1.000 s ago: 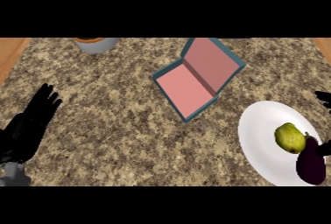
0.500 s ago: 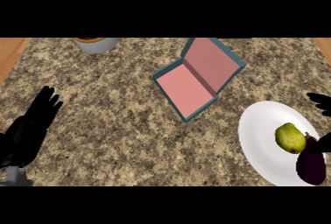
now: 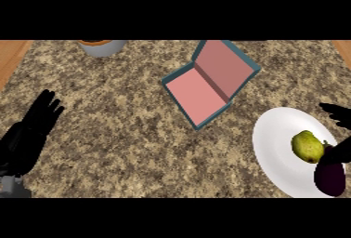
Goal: Pick the pear from the plate and place it in the cardboard box
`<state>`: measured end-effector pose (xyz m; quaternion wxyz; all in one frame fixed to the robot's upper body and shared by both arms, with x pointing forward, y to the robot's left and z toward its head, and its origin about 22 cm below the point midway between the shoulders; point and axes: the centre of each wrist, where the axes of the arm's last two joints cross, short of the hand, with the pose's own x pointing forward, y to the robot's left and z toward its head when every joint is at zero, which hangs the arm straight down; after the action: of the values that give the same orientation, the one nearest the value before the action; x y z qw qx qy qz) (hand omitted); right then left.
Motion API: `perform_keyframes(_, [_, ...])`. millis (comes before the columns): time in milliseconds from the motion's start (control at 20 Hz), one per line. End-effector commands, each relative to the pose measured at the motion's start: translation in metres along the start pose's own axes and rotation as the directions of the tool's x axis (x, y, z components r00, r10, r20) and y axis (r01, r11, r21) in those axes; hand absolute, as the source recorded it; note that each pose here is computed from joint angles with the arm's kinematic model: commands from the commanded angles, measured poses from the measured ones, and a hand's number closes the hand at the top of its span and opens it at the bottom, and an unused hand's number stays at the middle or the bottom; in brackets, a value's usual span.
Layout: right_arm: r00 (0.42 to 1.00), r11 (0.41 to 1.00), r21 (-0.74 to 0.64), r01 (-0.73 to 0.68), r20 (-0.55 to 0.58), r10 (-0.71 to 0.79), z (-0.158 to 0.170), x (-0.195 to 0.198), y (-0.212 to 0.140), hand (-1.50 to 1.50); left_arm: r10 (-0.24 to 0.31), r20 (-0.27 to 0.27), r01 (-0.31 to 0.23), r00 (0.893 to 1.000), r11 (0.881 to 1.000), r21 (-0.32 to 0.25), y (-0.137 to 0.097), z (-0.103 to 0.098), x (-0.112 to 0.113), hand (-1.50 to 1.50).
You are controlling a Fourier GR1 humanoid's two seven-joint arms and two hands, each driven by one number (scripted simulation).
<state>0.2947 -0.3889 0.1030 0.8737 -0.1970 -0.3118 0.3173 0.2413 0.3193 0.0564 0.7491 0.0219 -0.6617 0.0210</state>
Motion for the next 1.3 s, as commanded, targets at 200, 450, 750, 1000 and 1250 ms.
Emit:
perform_keyframes(200, [0.999, 0.998, 0.050, -0.033, -0.011, 0.034, -0.015, -0.005, 0.035, -1.50, -0.005, 0.003, 0.005, 1.000, 1.000, 0.021, 0.008, -0.002, 0.001, 0.00])
perform_keyframes(450, [0.998, 0.996, 0.074, -0.053, -0.029, 0.055, -0.010, -0.005, 0.018, -1.50, -0.005, 0.002, 0.005, 1.000, 1.000, 0.008, 0.013, 0.011, -0.017, 0.00])
perform_keyframes(750, [0.999, 0.997, 0.068, -0.029, -0.035, 0.031, -0.034, -0.008, 0.031, -1.50, 0.004, -0.005, -0.004, 1.000, 1.000, 0.000, -0.005, -0.009, 0.005, 0.00])
perform_keyframes(1000, [0.999, 0.998, 0.056, -0.021, -0.039, 0.024, -0.042, 0.010, 0.024, -1.50, 0.001, 0.007, -0.001, 1.000, 1.000, -0.004, 0.005, -0.008, -0.009, 0.00])
perform_keyframes(1250, [0.998, 0.999, -0.006, -0.034, 0.058, 0.034, -0.042, -0.005, 0.035, 1.50, 0.004, -0.003, -0.004, 1.000, 1.000, 0.021, 0.002, -0.010, -0.012, 0.00])
